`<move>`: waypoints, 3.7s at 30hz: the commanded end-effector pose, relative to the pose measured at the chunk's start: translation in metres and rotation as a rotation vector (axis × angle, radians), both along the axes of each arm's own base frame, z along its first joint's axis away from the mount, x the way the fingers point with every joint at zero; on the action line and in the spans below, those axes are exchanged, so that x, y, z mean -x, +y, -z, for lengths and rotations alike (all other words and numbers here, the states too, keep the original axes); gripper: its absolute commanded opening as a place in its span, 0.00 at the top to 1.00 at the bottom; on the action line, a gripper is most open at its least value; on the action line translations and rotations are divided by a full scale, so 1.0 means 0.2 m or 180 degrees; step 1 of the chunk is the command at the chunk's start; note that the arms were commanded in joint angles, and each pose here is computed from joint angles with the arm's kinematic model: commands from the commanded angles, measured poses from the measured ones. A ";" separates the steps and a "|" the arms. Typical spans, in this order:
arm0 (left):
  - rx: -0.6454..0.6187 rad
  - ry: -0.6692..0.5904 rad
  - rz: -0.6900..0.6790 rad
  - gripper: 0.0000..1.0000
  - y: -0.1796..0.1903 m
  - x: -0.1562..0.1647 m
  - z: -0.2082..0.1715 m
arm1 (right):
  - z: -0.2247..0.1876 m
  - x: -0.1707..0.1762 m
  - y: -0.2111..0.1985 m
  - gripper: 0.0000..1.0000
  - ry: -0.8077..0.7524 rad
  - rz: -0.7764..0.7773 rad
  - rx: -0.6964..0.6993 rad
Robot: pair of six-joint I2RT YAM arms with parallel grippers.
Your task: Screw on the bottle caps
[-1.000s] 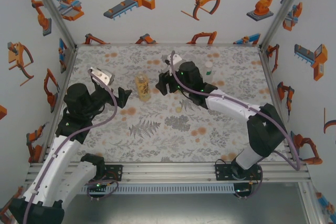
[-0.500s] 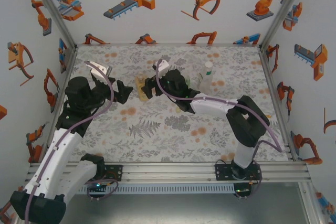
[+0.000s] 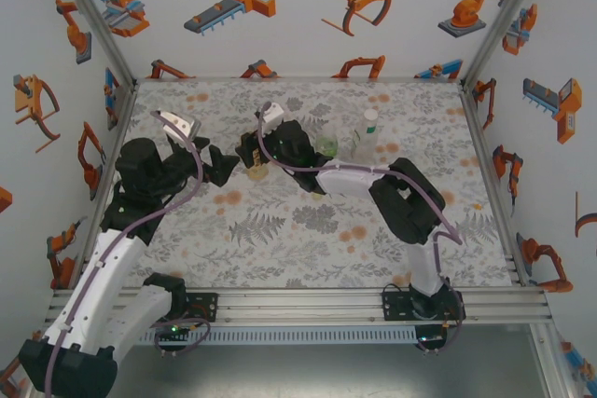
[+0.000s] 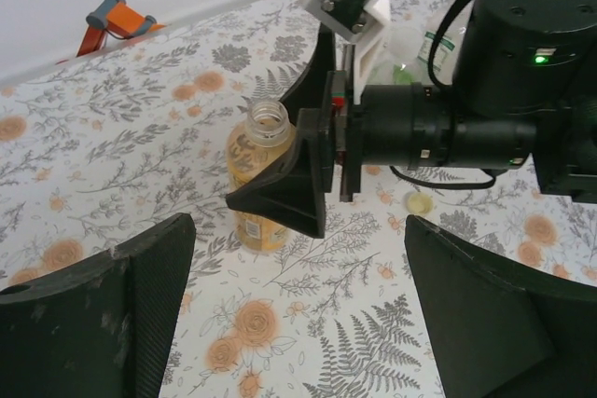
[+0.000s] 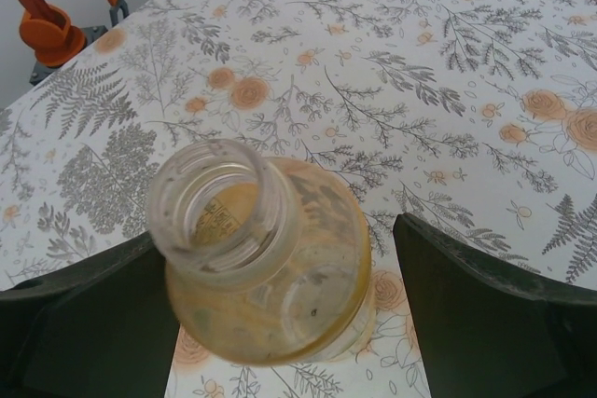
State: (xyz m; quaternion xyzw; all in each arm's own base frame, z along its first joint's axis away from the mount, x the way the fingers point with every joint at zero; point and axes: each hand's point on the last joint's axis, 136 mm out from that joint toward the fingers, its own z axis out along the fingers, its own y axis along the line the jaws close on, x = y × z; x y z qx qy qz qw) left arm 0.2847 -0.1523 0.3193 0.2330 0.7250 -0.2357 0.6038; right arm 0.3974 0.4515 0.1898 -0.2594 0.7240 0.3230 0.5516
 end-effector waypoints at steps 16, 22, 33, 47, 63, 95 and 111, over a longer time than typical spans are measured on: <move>0.0098 -0.0024 0.0200 0.16 -0.04 0.02 -0.03 | -0.13 0.00 -0.02 0.43 -0.0194 0.0064 -0.0085; 0.0145 -0.0011 0.0368 0.17 -0.08 0.03 -0.03 | -0.20 0.06 -0.09 0.48 -0.0173 0.0077 -0.0011; 0.0274 -0.0289 0.1028 0.19 -0.21 0.18 -0.12 | -0.42 0.29 -0.38 0.54 -0.0108 0.0139 0.0088; 0.0409 -0.0367 0.2002 0.17 -0.48 0.43 -0.26 | -0.82 0.70 -0.71 0.60 -0.0006 -0.0148 -0.0159; 0.0767 -0.0511 0.2698 0.11 -0.76 0.68 -0.39 | -1.14 1.16 -0.81 0.63 -0.0234 -0.1218 -0.0584; 0.0788 -0.0412 0.3294 0.25 -1.00 0.85 -0.37 | -1.41 1.32 -0.90 0.69 -0.0535 -0.1467 -0.1175; 0.0805 -0.0439 0.3355 0.45 -0.99 0.88 -0.39 | -1.40 1.30 -0.91 0.70 -0.0513 -0.1382 -0.1171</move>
